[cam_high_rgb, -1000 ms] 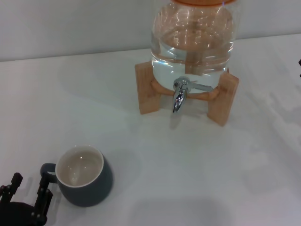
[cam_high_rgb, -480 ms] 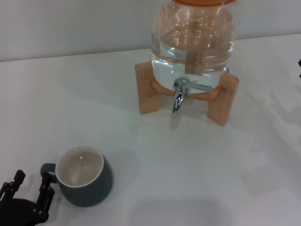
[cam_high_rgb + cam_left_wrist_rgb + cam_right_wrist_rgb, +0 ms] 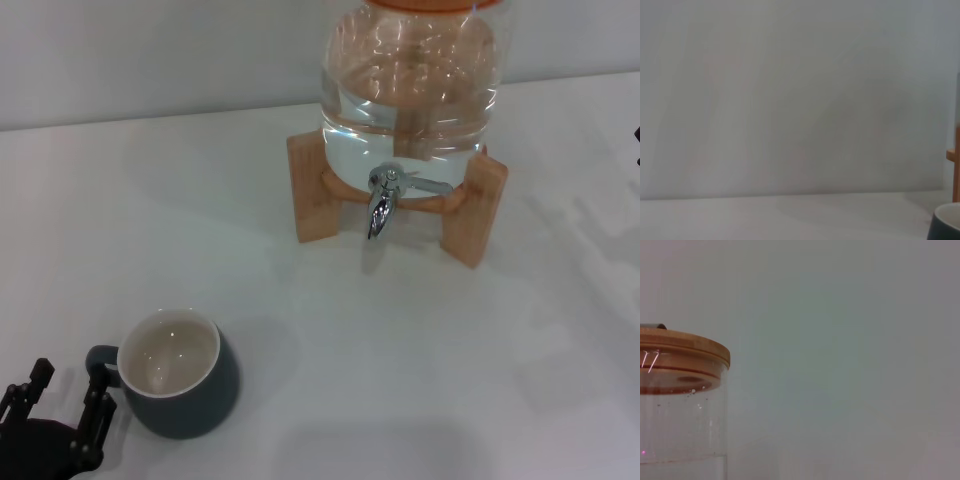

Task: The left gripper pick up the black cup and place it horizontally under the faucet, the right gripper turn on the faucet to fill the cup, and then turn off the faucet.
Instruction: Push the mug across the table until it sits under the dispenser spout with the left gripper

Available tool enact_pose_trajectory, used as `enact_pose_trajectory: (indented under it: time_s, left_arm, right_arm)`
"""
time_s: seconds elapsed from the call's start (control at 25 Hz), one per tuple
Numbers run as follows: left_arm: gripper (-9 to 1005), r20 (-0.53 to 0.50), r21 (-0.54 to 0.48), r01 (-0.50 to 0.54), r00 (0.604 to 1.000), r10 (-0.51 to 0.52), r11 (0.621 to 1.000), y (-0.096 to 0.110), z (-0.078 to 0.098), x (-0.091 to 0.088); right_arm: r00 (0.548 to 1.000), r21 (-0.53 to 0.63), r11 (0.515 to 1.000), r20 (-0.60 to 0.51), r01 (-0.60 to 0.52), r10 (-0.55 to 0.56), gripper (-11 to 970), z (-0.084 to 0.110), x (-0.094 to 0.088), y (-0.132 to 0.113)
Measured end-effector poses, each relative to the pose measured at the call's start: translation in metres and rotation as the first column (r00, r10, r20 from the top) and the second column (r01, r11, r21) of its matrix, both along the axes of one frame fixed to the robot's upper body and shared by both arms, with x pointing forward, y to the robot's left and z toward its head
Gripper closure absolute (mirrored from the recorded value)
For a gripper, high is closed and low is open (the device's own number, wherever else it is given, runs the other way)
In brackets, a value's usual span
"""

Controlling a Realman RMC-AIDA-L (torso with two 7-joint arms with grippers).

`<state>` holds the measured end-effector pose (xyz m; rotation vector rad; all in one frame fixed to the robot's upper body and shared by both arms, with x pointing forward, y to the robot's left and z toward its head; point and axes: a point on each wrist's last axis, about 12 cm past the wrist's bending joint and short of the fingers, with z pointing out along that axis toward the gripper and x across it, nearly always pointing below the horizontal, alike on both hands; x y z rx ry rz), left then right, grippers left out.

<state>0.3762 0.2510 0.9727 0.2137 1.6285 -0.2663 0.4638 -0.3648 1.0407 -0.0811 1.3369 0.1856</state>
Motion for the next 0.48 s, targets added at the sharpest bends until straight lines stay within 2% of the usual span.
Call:
enact_pose_trajectory:
  time_s: [0.48]
  left_arm:
    - [398, 0.000, 0.002, 0.002, 1.000, -0.002, 1.000, 0.0007, 0.0001, 0.0024]
  right_arm:
    - [1.000, 0.002, 1.000, 0.004, -0.002, 0.002, 89, 0.0005, -0.0002, 0.0002]
